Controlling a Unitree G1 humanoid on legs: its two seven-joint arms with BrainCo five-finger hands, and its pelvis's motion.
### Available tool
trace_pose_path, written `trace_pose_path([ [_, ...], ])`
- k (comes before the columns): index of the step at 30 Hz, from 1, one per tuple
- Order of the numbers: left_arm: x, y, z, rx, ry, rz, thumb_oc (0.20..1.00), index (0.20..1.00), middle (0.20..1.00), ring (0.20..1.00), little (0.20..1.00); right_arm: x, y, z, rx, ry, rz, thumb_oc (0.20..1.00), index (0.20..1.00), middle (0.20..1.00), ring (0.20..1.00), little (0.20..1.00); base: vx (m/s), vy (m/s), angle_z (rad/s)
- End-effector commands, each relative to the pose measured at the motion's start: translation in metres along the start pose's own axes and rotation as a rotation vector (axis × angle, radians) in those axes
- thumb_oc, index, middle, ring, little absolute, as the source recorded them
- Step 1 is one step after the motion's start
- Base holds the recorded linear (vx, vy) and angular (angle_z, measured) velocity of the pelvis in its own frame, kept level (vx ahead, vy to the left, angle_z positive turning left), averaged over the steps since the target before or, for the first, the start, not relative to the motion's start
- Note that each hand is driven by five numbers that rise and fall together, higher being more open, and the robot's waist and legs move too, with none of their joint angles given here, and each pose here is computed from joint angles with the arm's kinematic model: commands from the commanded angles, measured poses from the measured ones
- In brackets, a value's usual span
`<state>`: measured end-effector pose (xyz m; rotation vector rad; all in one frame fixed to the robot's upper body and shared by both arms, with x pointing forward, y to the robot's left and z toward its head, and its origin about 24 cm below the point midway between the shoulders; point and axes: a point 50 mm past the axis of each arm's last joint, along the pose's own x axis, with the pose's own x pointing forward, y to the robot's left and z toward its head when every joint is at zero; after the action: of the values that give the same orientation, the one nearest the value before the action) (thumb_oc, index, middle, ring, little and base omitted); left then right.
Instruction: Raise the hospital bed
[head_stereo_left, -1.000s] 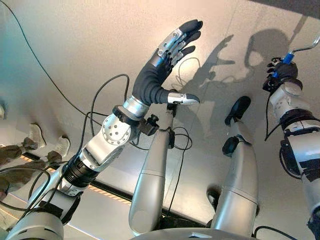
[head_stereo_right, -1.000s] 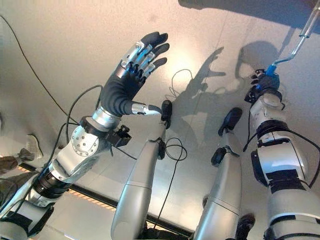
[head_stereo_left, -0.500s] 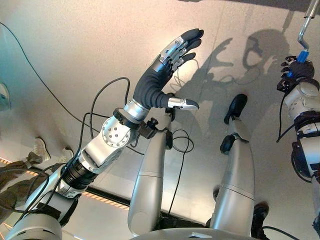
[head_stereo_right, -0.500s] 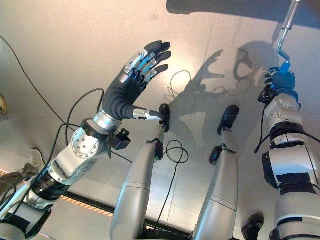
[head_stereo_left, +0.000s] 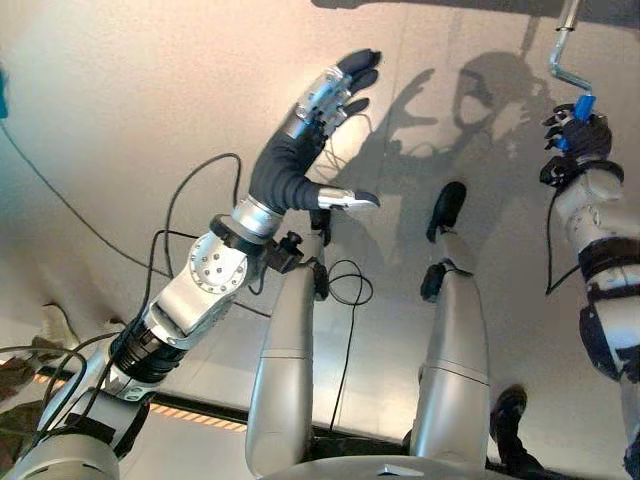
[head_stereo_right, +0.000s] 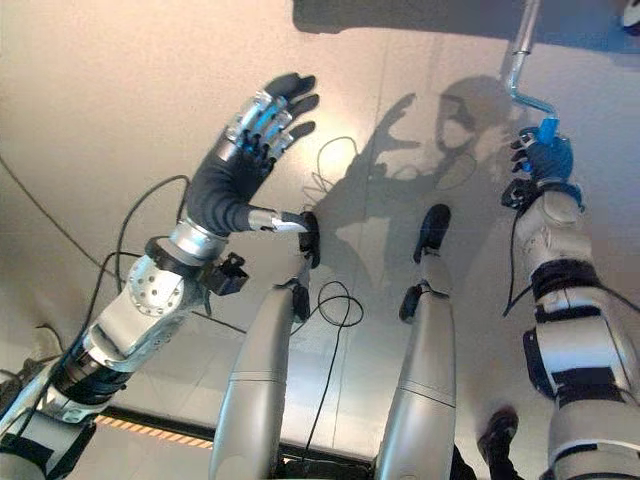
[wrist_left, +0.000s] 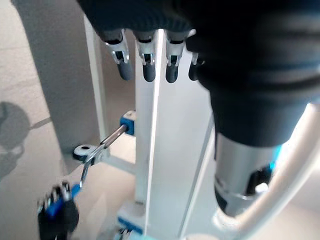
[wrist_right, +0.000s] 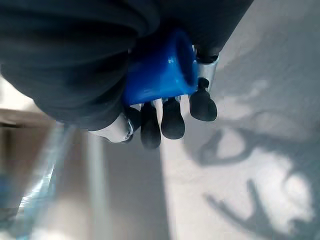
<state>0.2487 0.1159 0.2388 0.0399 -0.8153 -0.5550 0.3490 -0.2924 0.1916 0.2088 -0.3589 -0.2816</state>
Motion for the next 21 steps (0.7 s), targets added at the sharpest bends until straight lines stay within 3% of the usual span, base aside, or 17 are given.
trace_pose_path([
  [1, -0.004, -0.01, 0.023, -0.02, -0.121, -0.017, 1.0, 1.0, 1.0, 1.0, 1.0, -0.01, -0.052, 0.009, -0.003, -0.08, -0.205, 0.2, 0.2, 0.2, 0.2, 0.2, -0.02, -0.02, -0.11],
  [11, -0.015, 0.005, 0.033, 0.064, -0.108, 0.01, 1.0, 1.0, 1.0, 1.0, 1.0, -0.054, 0.002, 0.033, 0.183, -0.258, 0.12, 0.2, 0.2, 0.2, 0.2, 0.2, -0.01, -0.011, 0.0],
  [21, -0.022, 0.008, 0.036, 0.114, -0.084, -0.004, 1.0, 1.0, 1.0, 1.0, 1.0, -0.08, 0.054, 0.044, 0.288, -0.258, 0.445, 0.2, 0.2, 0.2, 0.2, 0.2, 0.01, 0.009, 0.05],
])
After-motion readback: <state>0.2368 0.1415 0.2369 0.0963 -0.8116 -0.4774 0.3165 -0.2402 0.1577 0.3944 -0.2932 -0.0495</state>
